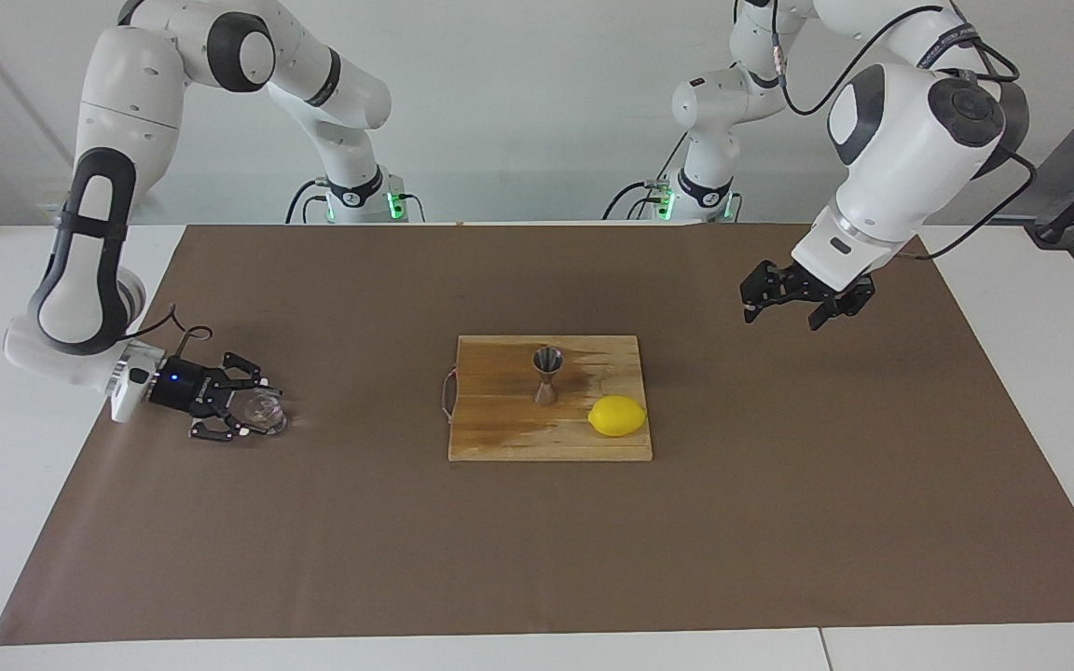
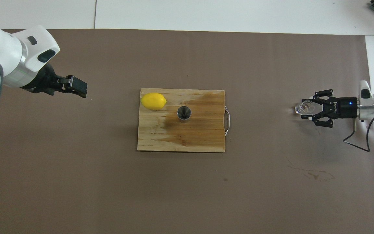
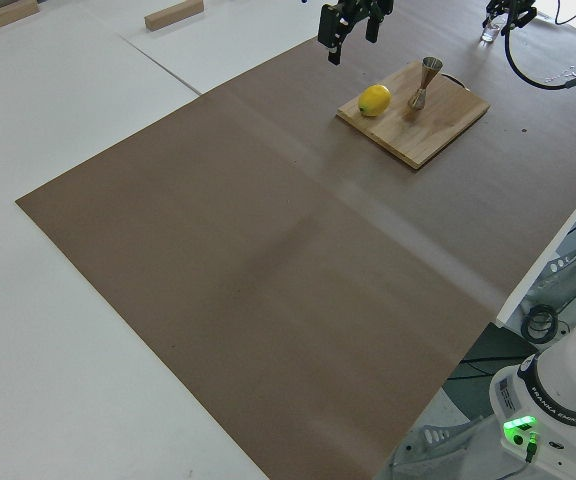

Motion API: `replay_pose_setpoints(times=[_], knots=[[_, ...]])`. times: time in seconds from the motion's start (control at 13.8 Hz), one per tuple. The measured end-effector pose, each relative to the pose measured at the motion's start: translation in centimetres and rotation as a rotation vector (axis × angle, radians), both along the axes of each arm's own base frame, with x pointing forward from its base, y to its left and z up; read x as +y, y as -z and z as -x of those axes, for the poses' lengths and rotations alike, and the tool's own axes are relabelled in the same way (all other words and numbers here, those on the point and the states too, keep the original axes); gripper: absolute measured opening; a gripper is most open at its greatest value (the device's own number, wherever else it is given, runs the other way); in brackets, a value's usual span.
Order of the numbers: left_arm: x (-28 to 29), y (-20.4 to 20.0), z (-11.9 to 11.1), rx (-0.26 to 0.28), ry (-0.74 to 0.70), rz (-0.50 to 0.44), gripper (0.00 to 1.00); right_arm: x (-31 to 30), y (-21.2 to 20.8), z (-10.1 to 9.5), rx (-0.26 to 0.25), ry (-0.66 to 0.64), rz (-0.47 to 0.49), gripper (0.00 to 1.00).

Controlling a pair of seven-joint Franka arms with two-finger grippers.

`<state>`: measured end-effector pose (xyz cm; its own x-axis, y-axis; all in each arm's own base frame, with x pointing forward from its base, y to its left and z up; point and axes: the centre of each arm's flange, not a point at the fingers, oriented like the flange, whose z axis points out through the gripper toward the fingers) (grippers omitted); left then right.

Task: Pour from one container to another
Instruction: 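Withdraw the left gripper while the right gripper grasps the clear glass, then lift the clear glass with the right gripper toward the metal cup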

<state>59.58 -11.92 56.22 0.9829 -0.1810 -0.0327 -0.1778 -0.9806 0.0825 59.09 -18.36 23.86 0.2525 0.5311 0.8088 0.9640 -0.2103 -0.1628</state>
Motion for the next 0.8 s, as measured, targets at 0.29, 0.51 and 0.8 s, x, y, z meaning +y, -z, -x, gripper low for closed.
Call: replay_pose_setpoints(times=[0.29,0.51,0.8], knots=[[1.0,-2.6,1.7,-0.009,0.091,-0.046,1.0,0.0,0.0,0.0,0.0,-0.001,0.001,0.55],[5.0,-3.0,2.3,0.037,0.052,-0.07,1.0,0.1,0.0,-0.1,-0.001,-0.002,0.001,0.49],[8.3,-2.3,2.6,0.104,-0.002,-0.092,1.0,0.7,-1.9,-1.7,-0.047,-0.016,0.024,0.49]])
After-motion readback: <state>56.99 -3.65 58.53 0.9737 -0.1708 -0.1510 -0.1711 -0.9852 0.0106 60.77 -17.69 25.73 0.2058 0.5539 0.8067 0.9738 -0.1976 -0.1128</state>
